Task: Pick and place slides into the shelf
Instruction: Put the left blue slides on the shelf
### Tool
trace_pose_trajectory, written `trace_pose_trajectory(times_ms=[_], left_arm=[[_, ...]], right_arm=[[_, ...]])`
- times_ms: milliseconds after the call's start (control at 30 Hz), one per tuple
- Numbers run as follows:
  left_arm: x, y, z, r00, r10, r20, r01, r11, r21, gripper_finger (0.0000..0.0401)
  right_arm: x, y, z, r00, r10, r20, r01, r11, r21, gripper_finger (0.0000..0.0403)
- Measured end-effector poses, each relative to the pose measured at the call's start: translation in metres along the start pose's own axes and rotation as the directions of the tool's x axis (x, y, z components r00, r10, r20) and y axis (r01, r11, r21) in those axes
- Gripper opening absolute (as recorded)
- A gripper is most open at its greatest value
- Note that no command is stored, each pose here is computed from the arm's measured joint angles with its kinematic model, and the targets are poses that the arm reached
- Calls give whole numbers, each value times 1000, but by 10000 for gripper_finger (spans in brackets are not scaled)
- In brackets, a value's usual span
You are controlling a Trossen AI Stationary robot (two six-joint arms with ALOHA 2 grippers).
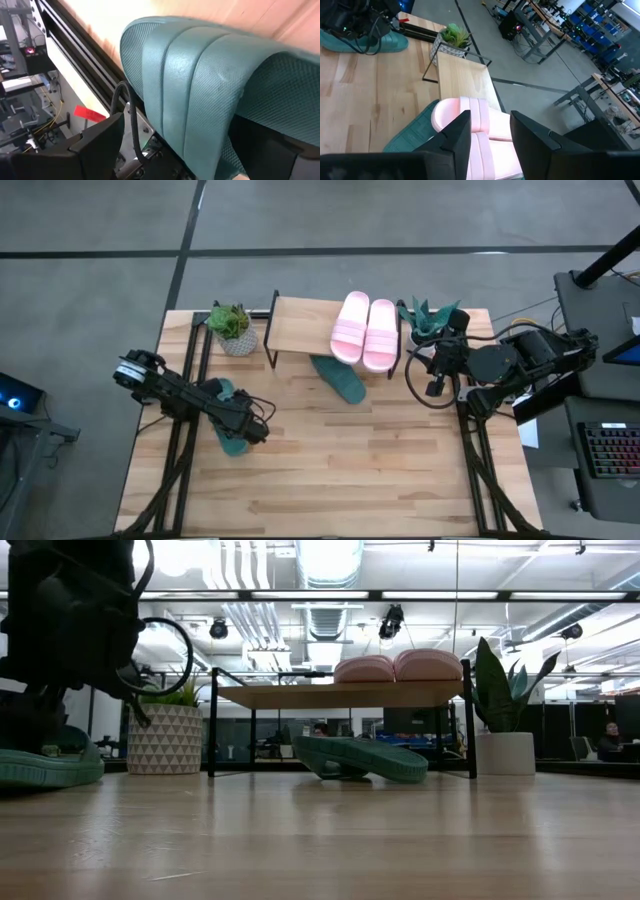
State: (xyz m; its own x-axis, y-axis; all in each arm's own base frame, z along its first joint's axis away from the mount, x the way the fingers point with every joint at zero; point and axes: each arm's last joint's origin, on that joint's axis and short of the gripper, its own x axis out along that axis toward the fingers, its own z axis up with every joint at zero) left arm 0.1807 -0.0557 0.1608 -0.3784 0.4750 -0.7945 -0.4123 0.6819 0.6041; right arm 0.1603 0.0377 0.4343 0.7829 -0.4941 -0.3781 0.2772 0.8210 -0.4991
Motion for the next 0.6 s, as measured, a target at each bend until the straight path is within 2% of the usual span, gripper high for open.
trace_pose_trajectory(times_ms=[267, 600], left_arm=[[4, -1, -1, 1000, -5, 2, 5, 1000, -2, 324], [5, -1, -1, 1000, -5, -2, 5, 1000, -3, 256]], right_arm=[[0, 0, 0, 1000, 0, 0, 0, 1000, 0, 130], [0, 0, 0, 1000, 0, 0, 0, 1000, 0, 128]])
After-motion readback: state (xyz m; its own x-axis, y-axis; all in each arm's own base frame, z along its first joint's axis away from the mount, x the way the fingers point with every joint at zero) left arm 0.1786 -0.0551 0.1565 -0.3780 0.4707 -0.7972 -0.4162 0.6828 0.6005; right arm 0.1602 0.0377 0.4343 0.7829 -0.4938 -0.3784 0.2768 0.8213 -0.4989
